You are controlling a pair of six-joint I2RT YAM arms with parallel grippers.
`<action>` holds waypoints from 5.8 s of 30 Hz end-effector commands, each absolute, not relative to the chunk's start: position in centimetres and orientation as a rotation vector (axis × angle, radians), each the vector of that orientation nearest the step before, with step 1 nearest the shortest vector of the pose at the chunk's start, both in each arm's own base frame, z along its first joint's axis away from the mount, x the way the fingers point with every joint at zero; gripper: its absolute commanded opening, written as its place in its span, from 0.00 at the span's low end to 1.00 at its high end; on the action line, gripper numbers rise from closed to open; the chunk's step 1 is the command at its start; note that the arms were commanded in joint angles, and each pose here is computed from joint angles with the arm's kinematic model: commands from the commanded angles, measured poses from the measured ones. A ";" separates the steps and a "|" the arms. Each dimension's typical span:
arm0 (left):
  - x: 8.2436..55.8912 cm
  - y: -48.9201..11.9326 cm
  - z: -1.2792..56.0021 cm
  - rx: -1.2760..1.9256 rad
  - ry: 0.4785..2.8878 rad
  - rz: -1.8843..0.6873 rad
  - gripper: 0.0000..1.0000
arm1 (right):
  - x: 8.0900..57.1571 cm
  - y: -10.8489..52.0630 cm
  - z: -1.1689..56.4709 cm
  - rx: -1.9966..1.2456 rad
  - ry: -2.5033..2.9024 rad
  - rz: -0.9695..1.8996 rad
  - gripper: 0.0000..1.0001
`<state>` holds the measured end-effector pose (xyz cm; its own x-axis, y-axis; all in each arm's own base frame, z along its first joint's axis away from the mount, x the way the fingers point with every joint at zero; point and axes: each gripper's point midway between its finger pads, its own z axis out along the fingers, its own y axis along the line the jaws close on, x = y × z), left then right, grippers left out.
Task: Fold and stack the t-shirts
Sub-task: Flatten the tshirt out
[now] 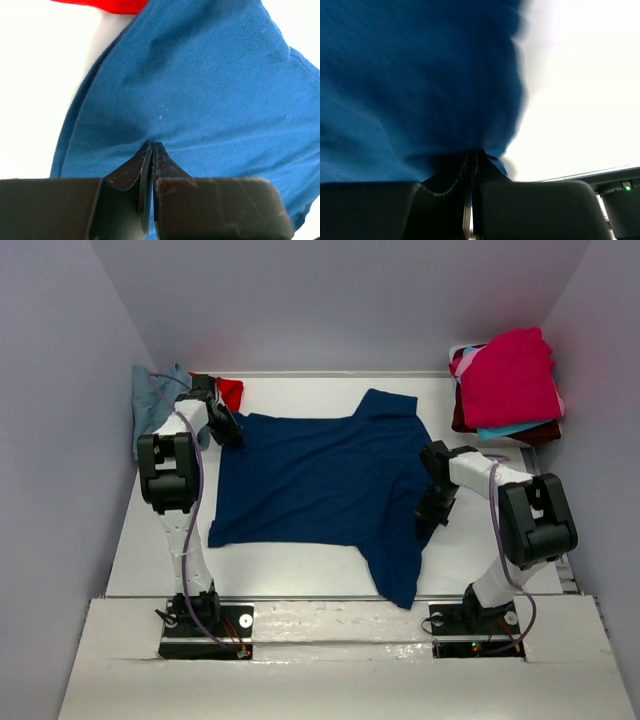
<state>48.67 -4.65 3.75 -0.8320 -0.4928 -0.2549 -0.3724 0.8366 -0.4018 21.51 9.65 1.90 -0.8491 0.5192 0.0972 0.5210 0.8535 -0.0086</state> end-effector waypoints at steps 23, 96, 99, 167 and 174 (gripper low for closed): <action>49.6 -3.2 4.8 -0.652 2.637 -0.513 0.13 | 22.8 7.6 7.3 -0.990 -3.120 -0.002 0.42; 49.2 -0.7 4.1 -0.719 2.640 -0.483 0.12 | 15.6 5.6 4.5 -0.937 -2.966 0.176 0.08; 49.2 -0.4 4.3 -0.729 2.634 -0.486 0.10 | 15.2 5.4 5.0 -0.932 -2.967 0.179 0.08; 48.4 -5.9 1.4 -0.498 2.762 -0.390 0.31 | 32.8 11.8 3.2 -0.787 -3.108 -0.150 0.39; 46.4 -3.9 0.6 -0.587 2.767 -0.377 0.31 | 29.9 11.0 2.5 -0.771 -3.074 -0.099 0.39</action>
<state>49.11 -7.34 2.53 -0.8790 -0.3954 -0.2666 -0.2637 0.8687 -0.4192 30.79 11.68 2.00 -0.8777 0.4792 0.0020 0.4781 0.8754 0.0712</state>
